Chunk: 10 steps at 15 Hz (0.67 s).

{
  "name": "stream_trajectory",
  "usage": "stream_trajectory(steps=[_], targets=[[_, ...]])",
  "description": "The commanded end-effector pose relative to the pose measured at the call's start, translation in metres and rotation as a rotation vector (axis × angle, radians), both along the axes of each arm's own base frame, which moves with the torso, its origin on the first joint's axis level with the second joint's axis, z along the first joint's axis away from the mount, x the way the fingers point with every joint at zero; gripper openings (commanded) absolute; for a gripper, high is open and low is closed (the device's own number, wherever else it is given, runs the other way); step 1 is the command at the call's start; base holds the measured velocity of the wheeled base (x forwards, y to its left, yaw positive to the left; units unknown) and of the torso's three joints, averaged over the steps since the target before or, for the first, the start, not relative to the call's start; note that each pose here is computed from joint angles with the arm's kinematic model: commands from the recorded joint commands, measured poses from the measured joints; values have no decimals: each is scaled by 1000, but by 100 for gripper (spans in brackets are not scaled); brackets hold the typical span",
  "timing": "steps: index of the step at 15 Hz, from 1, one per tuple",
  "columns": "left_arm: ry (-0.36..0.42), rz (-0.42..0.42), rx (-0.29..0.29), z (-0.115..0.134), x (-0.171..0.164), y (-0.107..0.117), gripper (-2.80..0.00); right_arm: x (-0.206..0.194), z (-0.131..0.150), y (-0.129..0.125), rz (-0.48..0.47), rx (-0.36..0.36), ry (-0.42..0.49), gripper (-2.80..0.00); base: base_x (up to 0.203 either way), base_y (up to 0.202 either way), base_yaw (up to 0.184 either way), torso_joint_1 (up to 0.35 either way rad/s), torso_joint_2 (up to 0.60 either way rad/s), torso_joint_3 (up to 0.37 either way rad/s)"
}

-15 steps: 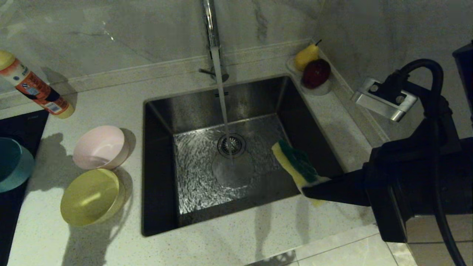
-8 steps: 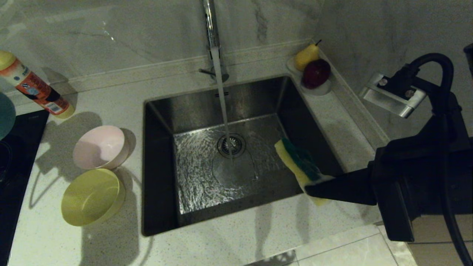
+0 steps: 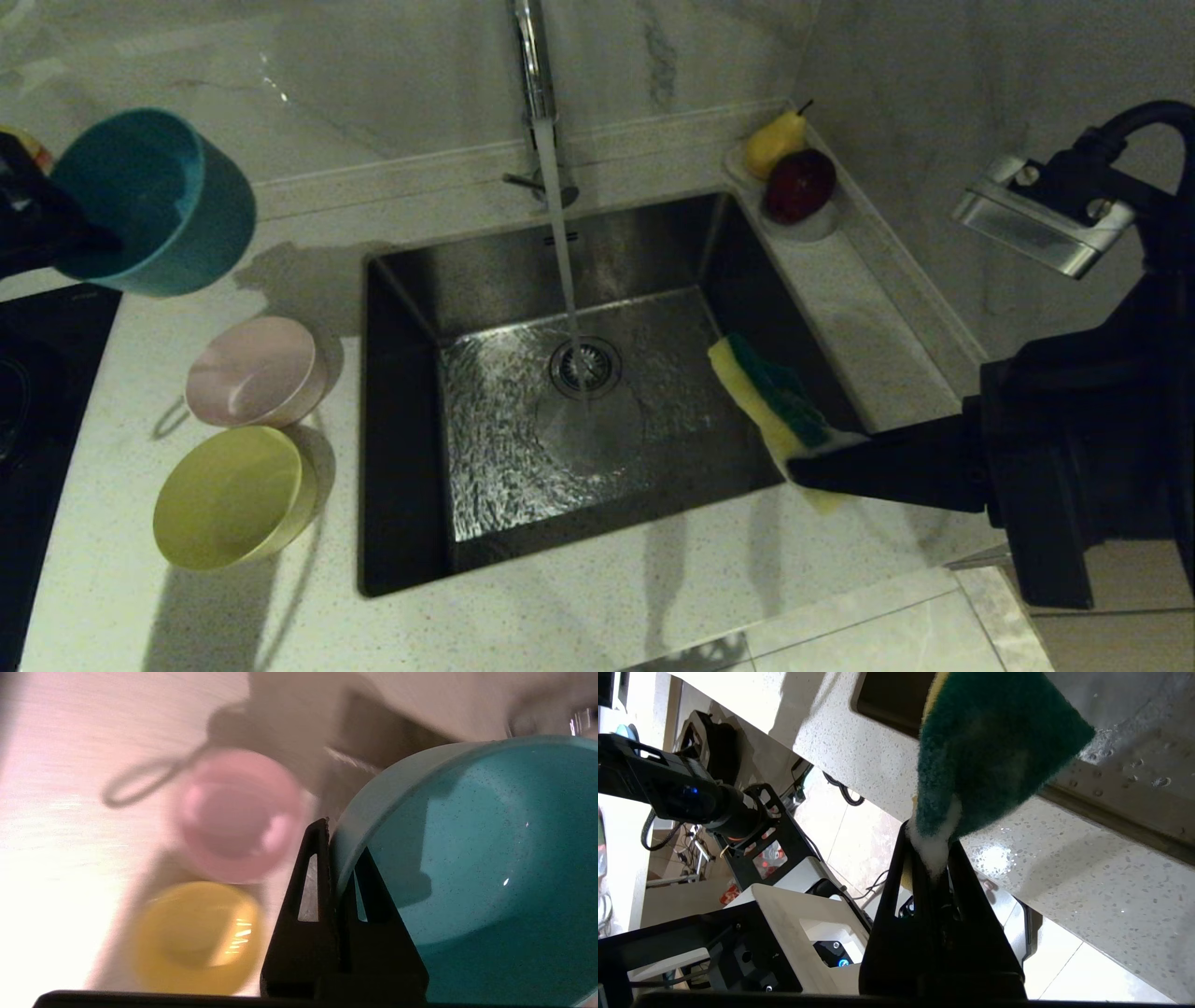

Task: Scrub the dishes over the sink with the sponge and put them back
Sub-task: Pick up a bowl and the sponge, then wash the bowl

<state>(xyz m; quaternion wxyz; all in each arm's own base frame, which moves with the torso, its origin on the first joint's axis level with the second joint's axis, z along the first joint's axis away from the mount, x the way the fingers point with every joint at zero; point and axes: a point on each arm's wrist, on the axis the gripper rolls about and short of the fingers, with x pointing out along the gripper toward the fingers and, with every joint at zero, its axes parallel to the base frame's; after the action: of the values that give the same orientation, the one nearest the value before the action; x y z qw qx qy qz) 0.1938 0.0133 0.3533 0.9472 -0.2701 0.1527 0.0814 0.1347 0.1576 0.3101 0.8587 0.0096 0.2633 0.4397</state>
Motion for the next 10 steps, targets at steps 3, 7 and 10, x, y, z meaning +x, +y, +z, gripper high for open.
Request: stream_trajectory(steps=[3, 7, 10], targets=[[118, -174, 27, -31, 54, -69, -280, -5, 4, -5, 2, 16, -13, -280, 0, 0, 0, 0, 0, 0], [171, -247, 28, -62, 86, -121, -280, -7, 5, -7, 2, 19, -17, -280, 0, 0, 0, 0, 0, 0], [177, -280, 53, -73, 103, -153, -280, -6, 2, -7, -1, 12, -12, -280, 0, 0, 0, 0, 0, 0]])
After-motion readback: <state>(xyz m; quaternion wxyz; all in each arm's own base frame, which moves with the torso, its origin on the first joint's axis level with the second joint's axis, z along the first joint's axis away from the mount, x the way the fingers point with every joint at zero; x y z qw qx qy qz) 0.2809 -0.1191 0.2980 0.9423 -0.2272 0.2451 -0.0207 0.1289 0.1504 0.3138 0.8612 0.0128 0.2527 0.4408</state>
